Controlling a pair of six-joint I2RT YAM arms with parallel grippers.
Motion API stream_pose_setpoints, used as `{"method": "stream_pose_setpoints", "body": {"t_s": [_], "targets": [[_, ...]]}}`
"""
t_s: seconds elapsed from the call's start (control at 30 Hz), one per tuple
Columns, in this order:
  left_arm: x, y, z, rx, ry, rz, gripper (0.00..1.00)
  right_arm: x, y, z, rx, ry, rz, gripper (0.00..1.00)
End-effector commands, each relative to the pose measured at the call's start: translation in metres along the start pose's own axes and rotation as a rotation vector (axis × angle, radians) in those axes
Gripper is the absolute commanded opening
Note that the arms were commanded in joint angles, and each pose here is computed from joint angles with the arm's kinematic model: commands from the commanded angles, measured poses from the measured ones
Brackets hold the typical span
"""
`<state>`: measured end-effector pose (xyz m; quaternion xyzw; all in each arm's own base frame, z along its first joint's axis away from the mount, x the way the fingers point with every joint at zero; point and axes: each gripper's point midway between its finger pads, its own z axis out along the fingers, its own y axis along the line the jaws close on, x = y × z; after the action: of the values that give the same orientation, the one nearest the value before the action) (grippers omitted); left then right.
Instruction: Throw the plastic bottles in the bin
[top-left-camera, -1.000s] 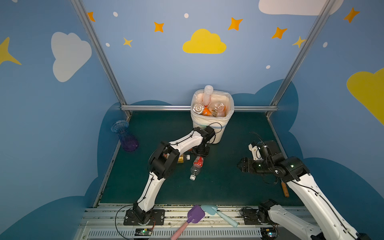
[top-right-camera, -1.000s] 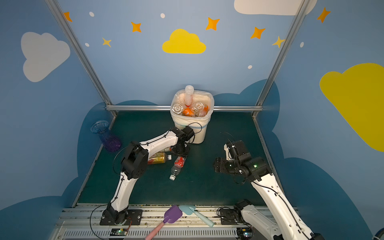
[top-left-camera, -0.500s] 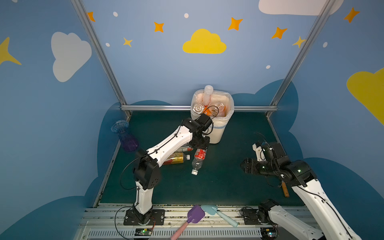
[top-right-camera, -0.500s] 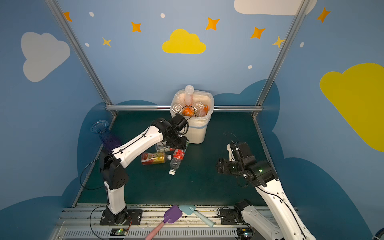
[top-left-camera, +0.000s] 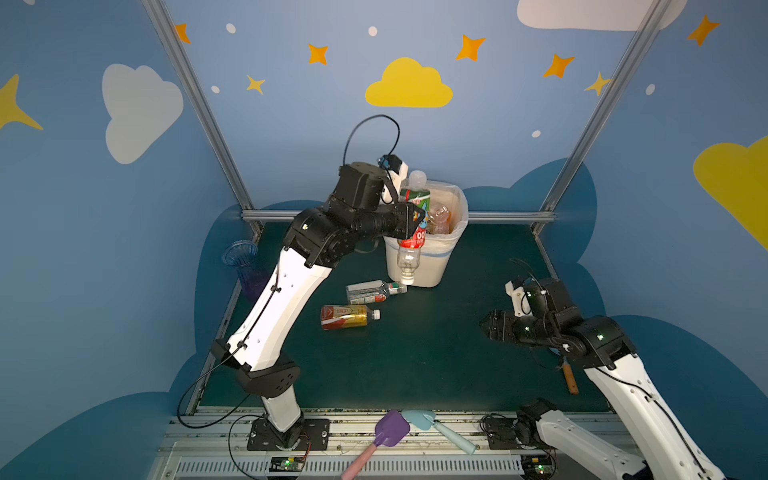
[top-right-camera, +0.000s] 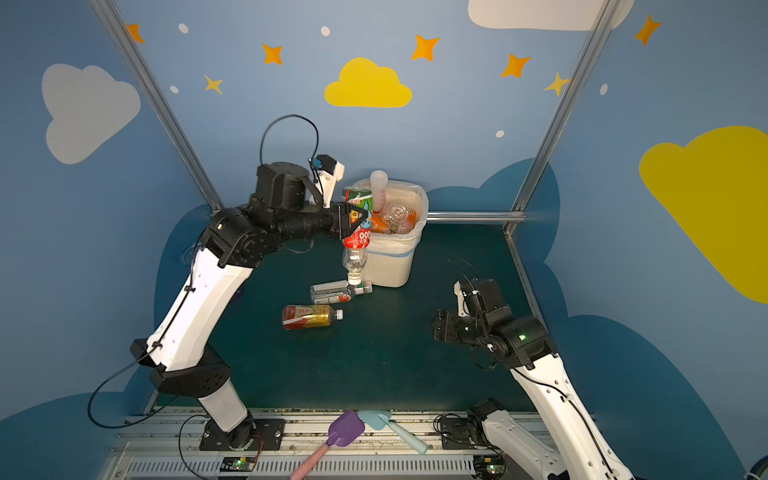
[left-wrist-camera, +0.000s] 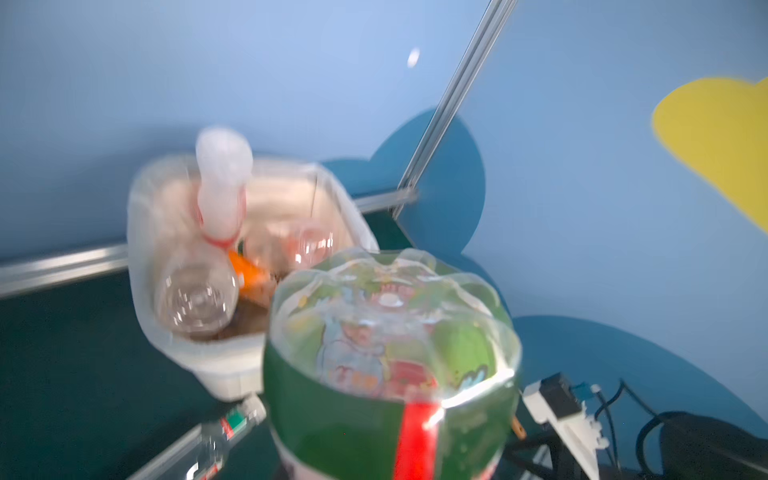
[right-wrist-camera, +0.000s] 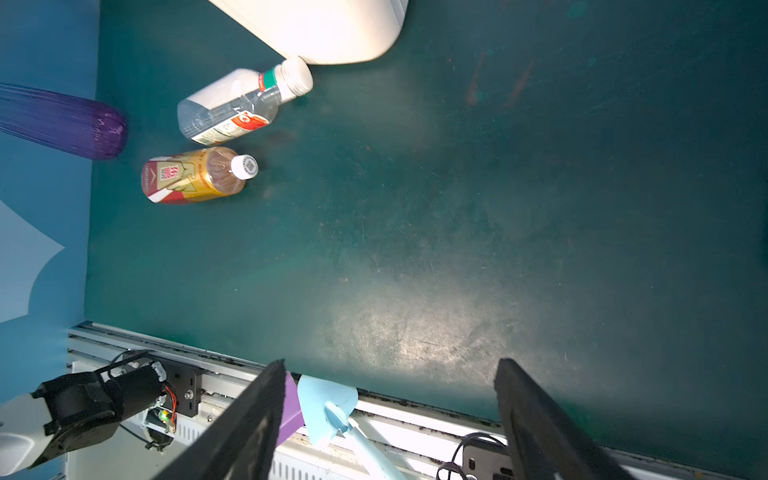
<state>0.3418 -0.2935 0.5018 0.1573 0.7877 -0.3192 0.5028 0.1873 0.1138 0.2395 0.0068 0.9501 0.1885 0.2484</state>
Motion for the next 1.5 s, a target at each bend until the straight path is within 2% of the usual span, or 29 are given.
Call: {"method": "stream_pose_setpoints", "body": {"t_s": [0.0,0.1,0.17,0.27,0.3,0.37,0.4,0.53,0.8,1.03,1.1,1.23,1.33,1.4,1.47], "targets": [[-0.065,-0.023,-0.017,0.075,-0.279,0.161,0.39,-0.013,0.008,-0.008,-0.022,-0.036,-0.009,0.8],[-0.091,-0.039,-0.015,0.132,-0.418,0.251,0.38,-0.018,0.01,-0.011,-0.017,-0.043,-0.02,0.8],[-0.101,-0.037,-0.001,0.115,-0.48,0.301,0.38,-0.021,0.011,-0.012,-0.013,-0.05,-0.027,0.8],[-0.098,-0.016,0.048,0.06,-0.46,0.342,0.44,-0.025,0.011,-0.009,-0.009,-0.051,-0.035,0.8],[-0.095,-0.005,0.068,0.041,-0.424,0.335,0.53,-0.025,0.012,-0.008,-0.008,-0.047,-0.037,0.8],[-0.083,0.021,0.098,-0.023,-0.355,0.321,0.98,-0.026,0.013,-0.006,-0.008,-0.037,-0.04,0.8],[-0.078,0.036,0.104,-0.075,-0.341,0.296,1.0,-0.025,0.013,-0.005,-0.009,-0.032,-0.043,0.8],[-0.071,0.043,0.088,-0.143,-0.296,0.313,1.0,-0.025,0.013,-0.004,-0.008,-0.028,-0.044,0.8],[-0.096,0.014,0.015,-0.132,-0.379,0.322,1.0,-0.032,0.02,0.003,-0.033,-0.031,-0.049,0.8],[-0.086,0.033,-0.008,-0.236,-0.345,0.296,1.0,-0.043,0.03,0.007,-0.055,-0.033,-0.065,0.8],[-0.079,0.042,-0.011,-0.273,-0.317,0.275,1.0,-0.054,0.035,0.002,-0.071,-0.077,-0.083,0.8],[-0.055,0.065,-0.015,-0.327,-0.235,0.21,1.0,-0.101,0.059,-0.028,-0.12,-0.262,-0.165,0.8],[-0.029,0.082,-0.017,-0.346,-0.173,0.154,1.0,-0.133,0.076,-0.044,-0.141,-0.35,-0.201,0.76],[-0.008,0.098,-0.022,-0.359,-0.131,0.088,1.0,-0.151,0.088,-0.051,-0.161,-0.397,-0.213,0.71],[0.011,0.112,-0.033,-0.371,-0.099,0.011,1.0,-0.168,0.096,-0.059,-0.173,-0.452,-0.215,0.71]]}}
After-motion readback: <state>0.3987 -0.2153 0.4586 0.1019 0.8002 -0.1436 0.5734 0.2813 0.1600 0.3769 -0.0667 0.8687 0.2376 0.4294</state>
